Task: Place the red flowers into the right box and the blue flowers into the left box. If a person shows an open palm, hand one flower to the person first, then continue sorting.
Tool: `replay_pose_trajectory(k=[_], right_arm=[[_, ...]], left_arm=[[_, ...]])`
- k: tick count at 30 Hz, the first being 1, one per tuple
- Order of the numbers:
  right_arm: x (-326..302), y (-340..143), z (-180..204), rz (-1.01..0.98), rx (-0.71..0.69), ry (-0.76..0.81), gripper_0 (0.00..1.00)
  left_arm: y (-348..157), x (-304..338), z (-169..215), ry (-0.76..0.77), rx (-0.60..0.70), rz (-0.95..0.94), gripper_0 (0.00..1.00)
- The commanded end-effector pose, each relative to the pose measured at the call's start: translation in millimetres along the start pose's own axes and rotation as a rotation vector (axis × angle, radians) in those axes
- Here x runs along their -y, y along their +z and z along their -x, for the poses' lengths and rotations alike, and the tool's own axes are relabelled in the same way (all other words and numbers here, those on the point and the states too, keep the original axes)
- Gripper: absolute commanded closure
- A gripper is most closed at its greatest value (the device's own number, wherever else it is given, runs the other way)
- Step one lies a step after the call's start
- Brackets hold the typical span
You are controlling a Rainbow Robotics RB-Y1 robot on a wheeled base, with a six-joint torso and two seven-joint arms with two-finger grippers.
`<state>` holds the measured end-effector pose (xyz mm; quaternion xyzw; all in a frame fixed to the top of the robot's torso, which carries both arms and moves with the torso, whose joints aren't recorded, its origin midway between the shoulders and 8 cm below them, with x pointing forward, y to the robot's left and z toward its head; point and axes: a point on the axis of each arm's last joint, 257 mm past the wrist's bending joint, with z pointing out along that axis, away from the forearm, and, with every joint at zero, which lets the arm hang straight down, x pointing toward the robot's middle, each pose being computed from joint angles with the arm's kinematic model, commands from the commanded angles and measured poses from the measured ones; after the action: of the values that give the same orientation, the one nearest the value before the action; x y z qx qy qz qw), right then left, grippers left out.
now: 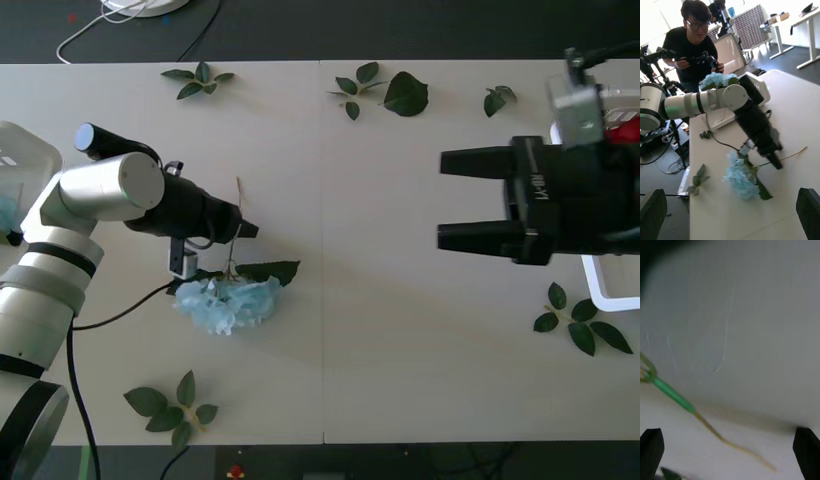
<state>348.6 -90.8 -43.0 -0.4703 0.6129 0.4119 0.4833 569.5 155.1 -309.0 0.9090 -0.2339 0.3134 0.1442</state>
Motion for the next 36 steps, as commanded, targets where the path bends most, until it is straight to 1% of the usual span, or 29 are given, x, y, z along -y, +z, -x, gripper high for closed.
replay_pose_trajectory(k=[1,2,3,4,5,6,8,16,20,22,26,30,32,36], right_arm=[[-11.2,7.8,-1.2,0.029,-0.045,-0.084,0.00],[-9.8,7.8,-1.2,0.023,-0.045,-0.087,0.00],[-8.8,7.6,-2.3,0.019,-0.048,-0.092,0.00],[-7.9,6.9,-2.7,0.017,-0.053,-0.102,0.00],[-6.1,5.5,-2.5,0.010,-0.057,-0.111,0.00],[-5.9,5.0,-2.9,0.010,-0.060,-0.114,0.00],[-5.2,2.7,-5.3,0.007,-0.074,-0.128,0.00],[-1.0,-0.4,-7.3,-0.008,-0.082,-0.146,0.00],[-0.9,0.2,-7.0,-0.009,-0.079,-0.145,0.00],[-0.6,0.2,-6.7,-0.010,-0.078,-0.145,0.00],[1.6,0.0,-4.3,-0.019,-0.071,-0.148,0.00],[1.3,0.8,-4.0,-0.019,-0.067,-0.144,0.00],[1.5,0.7,-3.4,-0.020,-0.065,-0.140,0.00],[1.6,1.3,-2.2,-0.020,-0.061,-0.137,0.00]], left_arm=[[29.9,-29.7,24.5,0.079,0.052,0.035,0.00],[30.5,-31.1,24.5,0.081,0.051,0.037,0.08],[31.0,-31.3,24.9,0.084,0.052,0.036,0.26],[31.4,-32.3,25.4,0.090,0.053,0.037,0.52],[31.6,-33.1,25.1,0.092,0.052,0.040,0.72],[31.6,-33.4,25.0,0.095,0.051,0.041,0.79],[32.6,-35.8,25.8,0.109,0.055,0.044,0.99],[41.1,-43.0,54.0,0.200,0.143,0.033,1.00],[36.7,-37.2,67.7,0.227,0.202,0.025,1.00],[32.3,-27.2,71.0,0.272,0.231,-0.008,1.00],[12.6,8.5,84.8,0.402,0.336,-0.099,1.00],[-15.2,47.9,87.7,0.533,0.409,-0.176,1.00],[-31.5,60.9,79.8,0.615,0.435,-0.212,1.00],[-75.5,85.8,46.5,0.850,0.492,-0.334,1.00]])
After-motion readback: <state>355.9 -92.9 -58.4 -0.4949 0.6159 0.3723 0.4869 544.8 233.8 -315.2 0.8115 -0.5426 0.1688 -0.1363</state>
